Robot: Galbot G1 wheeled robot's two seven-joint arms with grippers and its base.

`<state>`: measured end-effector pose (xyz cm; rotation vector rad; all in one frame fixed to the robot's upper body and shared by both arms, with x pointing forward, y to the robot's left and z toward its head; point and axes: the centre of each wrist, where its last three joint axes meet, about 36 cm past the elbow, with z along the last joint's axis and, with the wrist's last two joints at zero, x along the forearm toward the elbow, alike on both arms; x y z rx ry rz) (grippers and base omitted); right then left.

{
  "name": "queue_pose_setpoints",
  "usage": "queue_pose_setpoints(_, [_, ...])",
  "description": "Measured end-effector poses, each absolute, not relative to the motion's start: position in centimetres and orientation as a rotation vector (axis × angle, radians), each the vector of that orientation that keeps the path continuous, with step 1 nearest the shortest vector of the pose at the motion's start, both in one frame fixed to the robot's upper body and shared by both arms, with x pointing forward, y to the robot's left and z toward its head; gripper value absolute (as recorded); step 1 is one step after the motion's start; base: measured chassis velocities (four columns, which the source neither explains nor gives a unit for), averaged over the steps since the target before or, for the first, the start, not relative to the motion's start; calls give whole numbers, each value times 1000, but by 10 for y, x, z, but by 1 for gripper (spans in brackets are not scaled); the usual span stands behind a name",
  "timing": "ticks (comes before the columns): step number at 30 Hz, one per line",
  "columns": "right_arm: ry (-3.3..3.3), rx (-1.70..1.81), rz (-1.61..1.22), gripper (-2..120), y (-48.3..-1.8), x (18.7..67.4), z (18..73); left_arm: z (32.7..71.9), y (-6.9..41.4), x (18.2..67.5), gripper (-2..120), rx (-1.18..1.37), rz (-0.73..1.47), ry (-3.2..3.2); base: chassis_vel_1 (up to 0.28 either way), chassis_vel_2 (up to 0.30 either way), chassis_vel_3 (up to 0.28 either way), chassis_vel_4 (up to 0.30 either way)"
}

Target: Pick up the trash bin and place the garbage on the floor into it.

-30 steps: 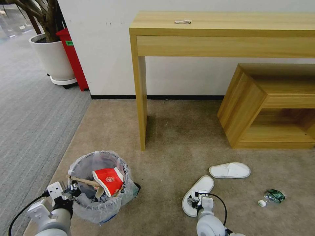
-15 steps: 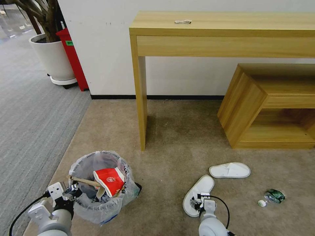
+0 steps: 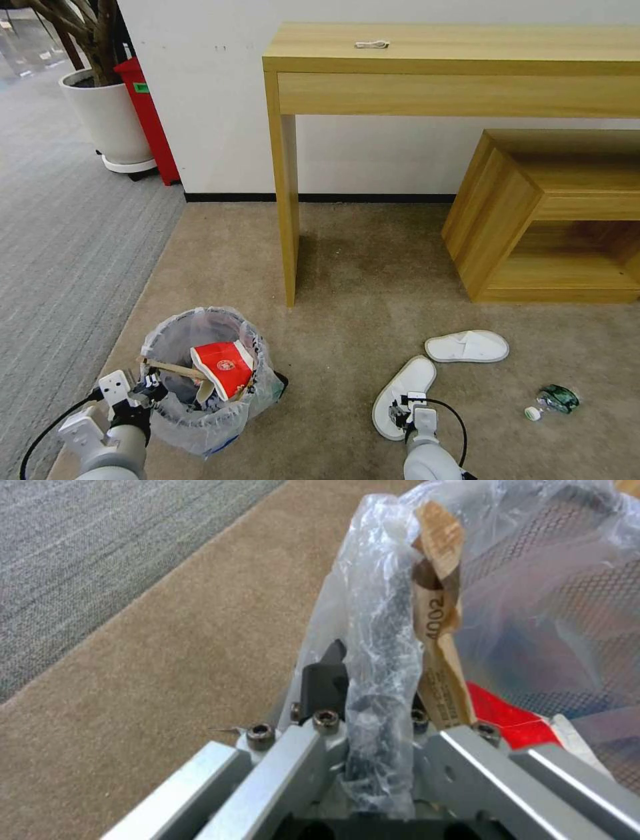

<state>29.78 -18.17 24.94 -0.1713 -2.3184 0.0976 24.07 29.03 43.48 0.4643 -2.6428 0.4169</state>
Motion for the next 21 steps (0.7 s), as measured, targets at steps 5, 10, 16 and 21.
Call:
queue_pose_setpoints(5, [-2341, -142, 111, 69, -178, 295, 251, 432, 291, 242, 1, 462, 411, -2643, 0, 0, 0, 0])
queue_pose_setpoints(10, [-2350, -129, 113, 69, -175, 290, 254, 432, 293, 243, 1, 460, 407, -2647, 0, 0, 0, 0])
queue_pose_setpoints(16, [-2358, -117, 123, 71, -175, 288, 257, 433, 293, 244, 1, 458, 408, -2650, 0, 0, 0, 0])
queue_pose_setpoints(21, [-2356, -124, 130, 71, -175, 289, 254, 434, 293, 243, 1, 456, 408, -2653, 0, 0, 0, 0])
